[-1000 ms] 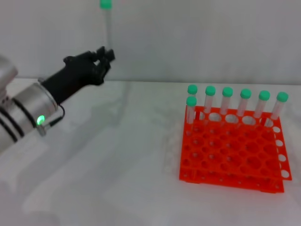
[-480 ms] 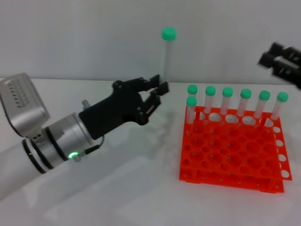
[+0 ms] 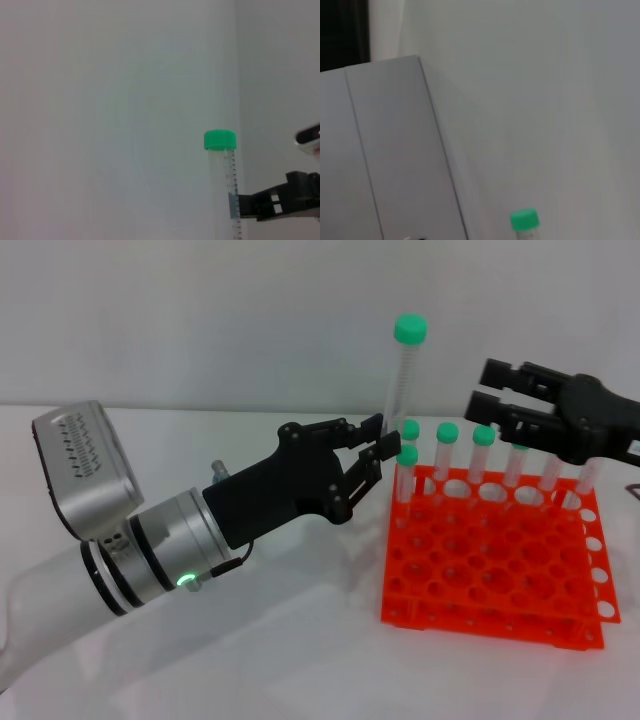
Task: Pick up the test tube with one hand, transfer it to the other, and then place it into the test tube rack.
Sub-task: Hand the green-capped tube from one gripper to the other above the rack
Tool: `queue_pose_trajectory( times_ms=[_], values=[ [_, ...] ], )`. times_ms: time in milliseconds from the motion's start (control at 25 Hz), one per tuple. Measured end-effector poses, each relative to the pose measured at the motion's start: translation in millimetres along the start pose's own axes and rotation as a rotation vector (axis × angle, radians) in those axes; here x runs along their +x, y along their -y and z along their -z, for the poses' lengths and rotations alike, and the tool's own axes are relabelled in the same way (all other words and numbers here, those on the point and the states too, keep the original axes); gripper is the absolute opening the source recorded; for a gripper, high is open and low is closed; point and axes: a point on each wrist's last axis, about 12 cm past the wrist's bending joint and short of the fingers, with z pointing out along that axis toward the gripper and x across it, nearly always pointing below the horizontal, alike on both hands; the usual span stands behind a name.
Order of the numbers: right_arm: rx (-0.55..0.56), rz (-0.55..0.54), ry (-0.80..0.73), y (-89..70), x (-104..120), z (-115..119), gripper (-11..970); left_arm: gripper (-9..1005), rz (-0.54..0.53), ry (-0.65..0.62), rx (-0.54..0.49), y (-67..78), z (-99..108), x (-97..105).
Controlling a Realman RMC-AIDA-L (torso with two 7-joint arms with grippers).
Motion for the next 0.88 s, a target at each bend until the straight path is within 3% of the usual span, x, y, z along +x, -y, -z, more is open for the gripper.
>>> queue_pose_trajectory(
  times_ms=[520,880],
  values=[
    [-0.032,-0.005,0.026,-7.7,6,-30,709,185,-0.030,0.002,0.023,10.3,-11,5],
    [-0.022,-0.002,0.026,-6.9,6,-33,694,186,-0.054,-0.017,0.032,15.4,-27,8]
  ],
)
